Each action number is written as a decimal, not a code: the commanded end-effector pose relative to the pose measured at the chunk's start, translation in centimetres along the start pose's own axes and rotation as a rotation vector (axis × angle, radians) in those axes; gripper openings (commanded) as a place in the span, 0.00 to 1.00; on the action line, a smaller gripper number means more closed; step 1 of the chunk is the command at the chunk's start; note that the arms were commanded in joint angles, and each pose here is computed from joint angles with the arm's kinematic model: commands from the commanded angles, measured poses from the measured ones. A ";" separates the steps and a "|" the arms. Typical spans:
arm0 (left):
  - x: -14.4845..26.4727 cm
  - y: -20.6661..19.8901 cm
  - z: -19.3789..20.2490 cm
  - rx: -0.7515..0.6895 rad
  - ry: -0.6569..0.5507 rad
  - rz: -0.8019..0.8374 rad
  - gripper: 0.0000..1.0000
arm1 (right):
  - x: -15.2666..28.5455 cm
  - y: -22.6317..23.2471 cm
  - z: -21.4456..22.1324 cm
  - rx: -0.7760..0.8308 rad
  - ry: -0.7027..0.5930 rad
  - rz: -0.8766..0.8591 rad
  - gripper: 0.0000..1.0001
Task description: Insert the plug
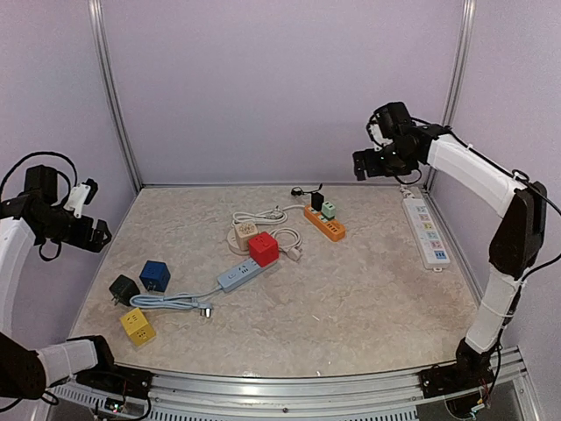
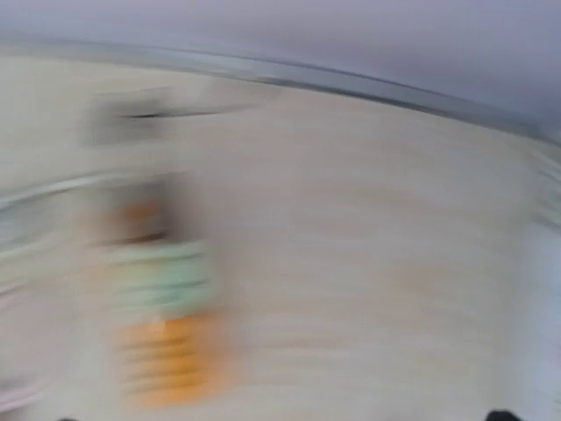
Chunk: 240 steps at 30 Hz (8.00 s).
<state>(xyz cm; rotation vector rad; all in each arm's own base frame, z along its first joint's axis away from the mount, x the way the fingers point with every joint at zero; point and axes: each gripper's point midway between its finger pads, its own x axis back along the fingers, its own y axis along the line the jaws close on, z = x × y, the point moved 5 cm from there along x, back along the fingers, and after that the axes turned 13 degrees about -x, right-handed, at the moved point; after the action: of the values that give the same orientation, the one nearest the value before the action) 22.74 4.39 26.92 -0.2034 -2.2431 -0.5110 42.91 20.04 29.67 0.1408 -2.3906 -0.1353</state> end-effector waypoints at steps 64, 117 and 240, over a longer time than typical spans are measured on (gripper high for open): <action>0.1 -1.2 1.1 -0.070 0.039 0.077 0.99 | 10.7 17.4 29.4 1.200 0.438 -0.755 0.00; -1.9 -12.6 -8.1 -0.693 -0.128 0.264 0.00 | 11.3 18.1 9.8 -0.131 0.087 -0.966 0.99; 0.9 -7.2 -4.3 -0.348 -0.102 0.223 0.99 | 6.8 22.0 34.3 1.636 0.707 -0.898 0.00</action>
<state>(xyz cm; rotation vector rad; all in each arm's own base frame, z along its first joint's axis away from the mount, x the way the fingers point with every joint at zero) 22.82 -4.02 28.10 -0.6615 -2.1752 -0.7871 14.57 43.28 14.34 1.6571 -1.1670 1.2475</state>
